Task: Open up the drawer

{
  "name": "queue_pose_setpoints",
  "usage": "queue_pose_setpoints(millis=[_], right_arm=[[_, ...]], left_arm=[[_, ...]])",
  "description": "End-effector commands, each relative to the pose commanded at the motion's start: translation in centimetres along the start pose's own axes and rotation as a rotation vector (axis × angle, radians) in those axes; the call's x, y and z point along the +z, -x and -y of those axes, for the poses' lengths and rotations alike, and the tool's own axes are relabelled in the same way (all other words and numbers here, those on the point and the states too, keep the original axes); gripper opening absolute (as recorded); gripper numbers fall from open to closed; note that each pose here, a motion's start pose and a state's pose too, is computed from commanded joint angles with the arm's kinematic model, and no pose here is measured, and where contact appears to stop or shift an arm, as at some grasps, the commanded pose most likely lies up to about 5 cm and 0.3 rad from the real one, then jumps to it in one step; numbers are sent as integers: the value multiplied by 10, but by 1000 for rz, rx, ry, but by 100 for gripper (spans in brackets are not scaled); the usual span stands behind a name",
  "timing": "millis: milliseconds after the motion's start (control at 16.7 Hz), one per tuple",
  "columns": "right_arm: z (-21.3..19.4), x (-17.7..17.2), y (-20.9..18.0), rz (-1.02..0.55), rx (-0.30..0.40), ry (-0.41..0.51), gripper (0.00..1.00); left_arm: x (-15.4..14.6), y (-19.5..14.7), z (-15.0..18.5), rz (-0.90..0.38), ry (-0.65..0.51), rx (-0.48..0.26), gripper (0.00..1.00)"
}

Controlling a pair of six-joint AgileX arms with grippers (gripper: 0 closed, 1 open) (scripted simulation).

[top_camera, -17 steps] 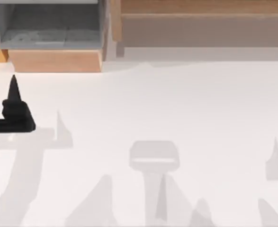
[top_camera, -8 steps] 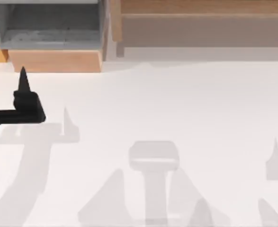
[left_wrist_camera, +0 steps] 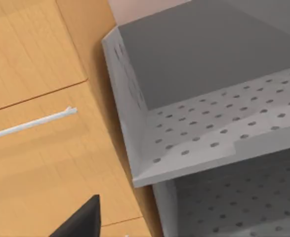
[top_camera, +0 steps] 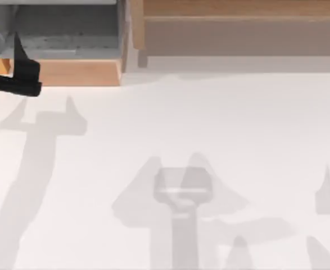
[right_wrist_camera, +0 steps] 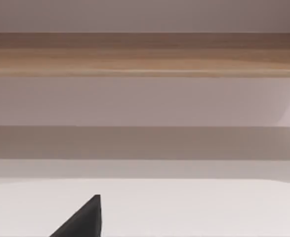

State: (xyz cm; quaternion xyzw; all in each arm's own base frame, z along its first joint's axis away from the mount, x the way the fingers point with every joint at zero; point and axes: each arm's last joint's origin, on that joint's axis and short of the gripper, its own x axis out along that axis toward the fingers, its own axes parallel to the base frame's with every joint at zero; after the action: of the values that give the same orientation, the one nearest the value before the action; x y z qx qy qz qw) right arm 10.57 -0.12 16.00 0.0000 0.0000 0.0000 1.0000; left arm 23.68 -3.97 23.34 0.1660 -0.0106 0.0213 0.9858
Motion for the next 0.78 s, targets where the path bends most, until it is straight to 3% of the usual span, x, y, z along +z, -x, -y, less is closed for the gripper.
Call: queue_pose_setpoints(millis=[240, 480, 600, 780], right_arm=[[0, 0, 0, 0, 0, 0, 100], [0, 0, 0, 0, 0, 0, 100], [0, 0, 0, 0, 0, 0, 100], [0, 0, 0, 0, 0, 0, 100]], left_arm=[[-12, -59, -9, 22, -315, -52, 100], [-24, -103, -41, 77, -522, -3, 100], [-52, -124, -58, 34, -645, 4, 100], [-115, -149, -81, -49, -867, -40, 100]])
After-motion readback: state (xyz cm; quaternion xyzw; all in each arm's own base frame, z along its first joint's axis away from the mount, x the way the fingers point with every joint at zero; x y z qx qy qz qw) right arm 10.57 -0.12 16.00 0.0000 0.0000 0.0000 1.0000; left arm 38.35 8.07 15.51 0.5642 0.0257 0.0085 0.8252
